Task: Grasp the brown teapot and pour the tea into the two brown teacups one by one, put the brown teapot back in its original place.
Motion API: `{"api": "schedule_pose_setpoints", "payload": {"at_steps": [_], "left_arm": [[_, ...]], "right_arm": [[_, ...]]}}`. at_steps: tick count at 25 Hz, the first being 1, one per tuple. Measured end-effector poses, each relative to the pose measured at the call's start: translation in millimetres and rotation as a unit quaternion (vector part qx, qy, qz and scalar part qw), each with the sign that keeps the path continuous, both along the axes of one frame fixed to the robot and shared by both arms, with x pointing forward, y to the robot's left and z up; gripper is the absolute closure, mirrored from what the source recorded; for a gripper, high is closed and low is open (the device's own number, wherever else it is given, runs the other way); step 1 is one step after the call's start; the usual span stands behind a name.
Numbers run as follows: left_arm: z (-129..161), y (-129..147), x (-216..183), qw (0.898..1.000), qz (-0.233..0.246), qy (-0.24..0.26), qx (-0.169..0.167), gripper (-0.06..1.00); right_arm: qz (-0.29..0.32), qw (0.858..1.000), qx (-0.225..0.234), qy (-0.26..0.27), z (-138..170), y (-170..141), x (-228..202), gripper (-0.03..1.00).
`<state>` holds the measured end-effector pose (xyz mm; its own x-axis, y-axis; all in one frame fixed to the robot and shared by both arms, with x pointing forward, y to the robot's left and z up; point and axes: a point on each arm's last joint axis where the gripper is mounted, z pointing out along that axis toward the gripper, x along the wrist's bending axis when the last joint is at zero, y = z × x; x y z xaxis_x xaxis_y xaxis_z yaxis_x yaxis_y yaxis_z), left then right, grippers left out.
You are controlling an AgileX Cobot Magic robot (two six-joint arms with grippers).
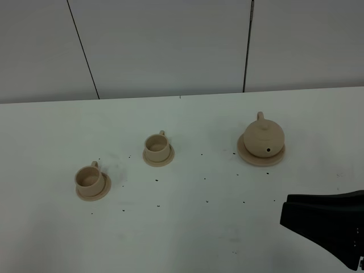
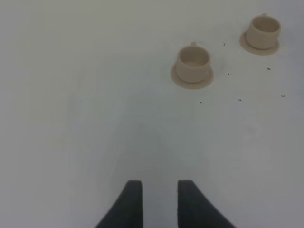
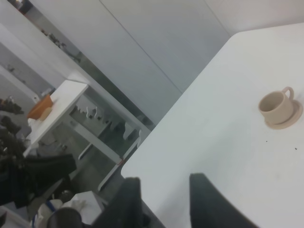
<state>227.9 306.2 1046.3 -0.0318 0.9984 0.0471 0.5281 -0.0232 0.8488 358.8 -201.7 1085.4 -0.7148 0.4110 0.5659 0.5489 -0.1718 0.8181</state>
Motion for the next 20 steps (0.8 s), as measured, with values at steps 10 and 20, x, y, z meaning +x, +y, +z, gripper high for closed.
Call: {"api": "schedule_pose_setpoints", "payload": {"at_steps": [10,20], "left_arm": [[0,0,0,1.0,0.0,0.0,0.0,0.7],[0,0,0,1.0,0.0,0.0,0.0,0.7]], "right_arm": [[-0.065,0.998,-0.007,-0.02,13,-5,14,0.72],[-0.085,0.995,-0.042,-0.015,30,3,68,0.72]]}}
